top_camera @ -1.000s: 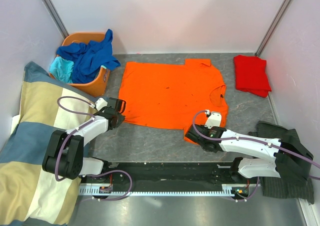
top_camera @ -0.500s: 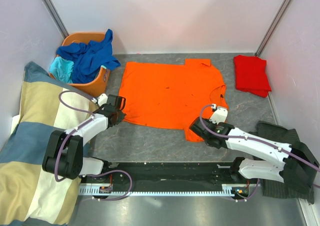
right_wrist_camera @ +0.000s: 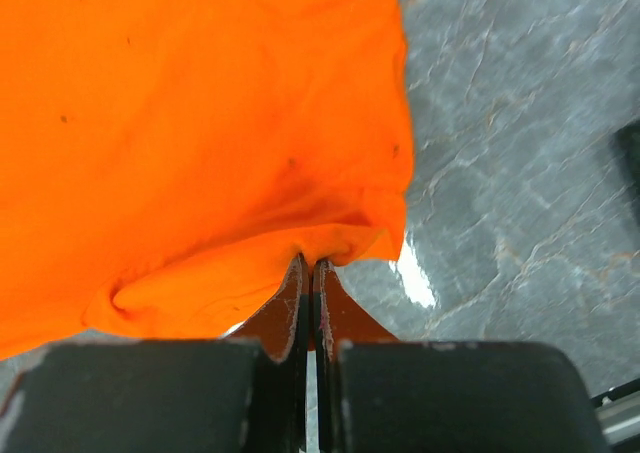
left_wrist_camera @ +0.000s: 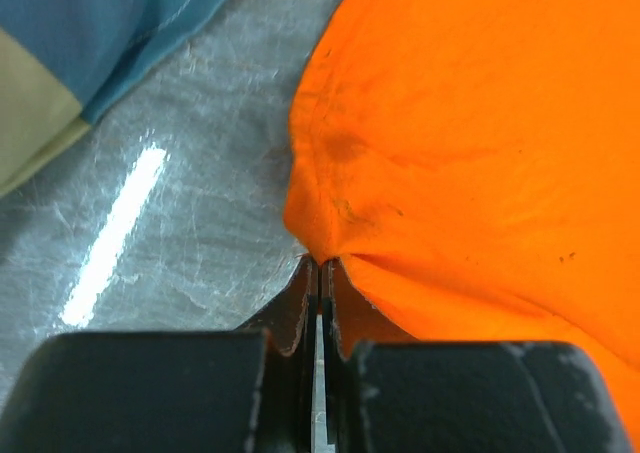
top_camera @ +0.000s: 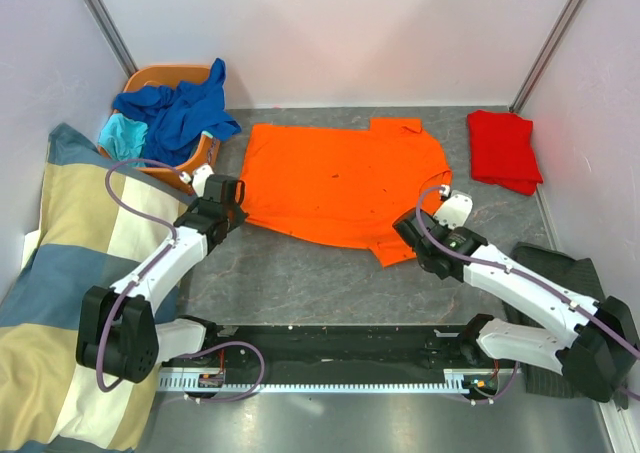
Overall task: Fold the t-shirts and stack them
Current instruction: Grap the side of the flattened tshirt closest away from the robot with both arms, then fold the flattened tshirt in 1/3 of the way
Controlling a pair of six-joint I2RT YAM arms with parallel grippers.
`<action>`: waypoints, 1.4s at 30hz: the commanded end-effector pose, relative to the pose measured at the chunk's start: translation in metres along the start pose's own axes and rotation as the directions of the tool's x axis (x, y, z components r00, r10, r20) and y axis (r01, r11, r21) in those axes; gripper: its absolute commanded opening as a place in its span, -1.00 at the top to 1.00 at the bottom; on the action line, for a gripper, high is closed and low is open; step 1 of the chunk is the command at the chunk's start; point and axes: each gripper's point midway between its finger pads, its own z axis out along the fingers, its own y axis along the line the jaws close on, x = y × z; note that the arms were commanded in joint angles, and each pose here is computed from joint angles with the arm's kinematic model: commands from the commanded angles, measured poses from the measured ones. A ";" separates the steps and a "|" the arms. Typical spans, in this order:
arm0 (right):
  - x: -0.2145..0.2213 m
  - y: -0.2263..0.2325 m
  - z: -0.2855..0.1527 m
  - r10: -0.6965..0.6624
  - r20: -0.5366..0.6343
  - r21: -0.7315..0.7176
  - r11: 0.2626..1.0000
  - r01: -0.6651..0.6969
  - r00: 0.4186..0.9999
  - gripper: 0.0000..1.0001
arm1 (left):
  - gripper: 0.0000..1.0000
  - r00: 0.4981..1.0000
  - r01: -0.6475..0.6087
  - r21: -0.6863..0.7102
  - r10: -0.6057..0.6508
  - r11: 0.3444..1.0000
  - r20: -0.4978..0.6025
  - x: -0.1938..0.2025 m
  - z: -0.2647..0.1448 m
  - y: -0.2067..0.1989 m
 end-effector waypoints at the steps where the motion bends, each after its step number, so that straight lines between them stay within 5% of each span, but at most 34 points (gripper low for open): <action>1: -0.038 0.003 0.001 0.020 0.085 0.021 1.000 -0.022 0.996 1.00 | 0.96 0.994 -0.070 -0.006 0.070 0.998 0.085 -0.035 -0.001 -0.012; 18: -0.104 0.032 0.039 0.021 0.147 0.025 0.999 -0.025 0.989 1.00 | 0.96 0.992 -0.092 -0.005 0.093 0.996 0.084 -0.048 0.033 -0.041; 42: -0.126 0.059 0.113 -0.023 0.081 0.022 1.000 0.022 0.996 1.00 | 0.96 0.991 -0.126 -0.050 0.128 0.991 0.043 -0.043 0.070 -0.050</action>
